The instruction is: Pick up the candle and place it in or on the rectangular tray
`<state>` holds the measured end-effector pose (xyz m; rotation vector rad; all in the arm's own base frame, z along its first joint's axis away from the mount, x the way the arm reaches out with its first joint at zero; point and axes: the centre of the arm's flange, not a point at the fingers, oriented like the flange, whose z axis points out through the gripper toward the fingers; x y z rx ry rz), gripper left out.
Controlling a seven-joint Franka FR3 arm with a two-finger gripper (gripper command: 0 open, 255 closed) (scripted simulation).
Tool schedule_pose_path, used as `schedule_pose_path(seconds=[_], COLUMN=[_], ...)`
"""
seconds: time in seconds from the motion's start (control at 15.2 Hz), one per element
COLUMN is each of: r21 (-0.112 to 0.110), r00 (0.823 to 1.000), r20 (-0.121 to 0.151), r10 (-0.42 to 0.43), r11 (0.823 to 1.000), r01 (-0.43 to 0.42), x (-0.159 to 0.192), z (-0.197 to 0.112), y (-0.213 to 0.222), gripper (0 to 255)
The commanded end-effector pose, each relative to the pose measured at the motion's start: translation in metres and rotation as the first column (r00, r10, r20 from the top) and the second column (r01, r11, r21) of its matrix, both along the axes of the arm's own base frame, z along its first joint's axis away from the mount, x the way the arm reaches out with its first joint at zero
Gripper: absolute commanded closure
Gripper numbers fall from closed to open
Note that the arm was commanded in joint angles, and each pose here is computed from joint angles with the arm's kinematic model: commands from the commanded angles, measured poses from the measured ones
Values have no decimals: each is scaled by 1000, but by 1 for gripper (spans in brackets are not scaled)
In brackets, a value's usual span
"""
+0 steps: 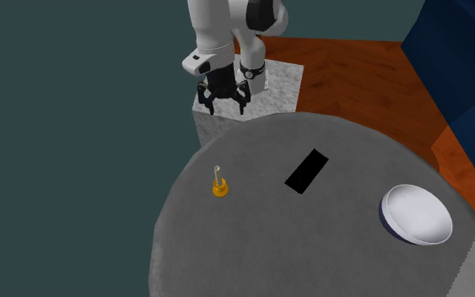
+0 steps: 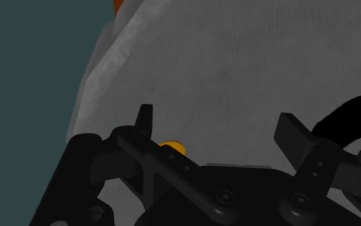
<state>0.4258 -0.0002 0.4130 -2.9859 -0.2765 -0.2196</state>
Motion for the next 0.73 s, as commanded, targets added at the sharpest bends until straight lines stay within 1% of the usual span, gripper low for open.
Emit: schedule_pose_path(seconds=[0.0,0.33,0.66], r21=[15,53,91], r00=[999,993,980], r20=[37,118,199], r10=[1,4,5], r11=[1000,999,996], r01=[-2,-11,-23], x=[18,65,114], z=[-13,-46,-75], y=[0,0,2], gripper=[0,0,0])
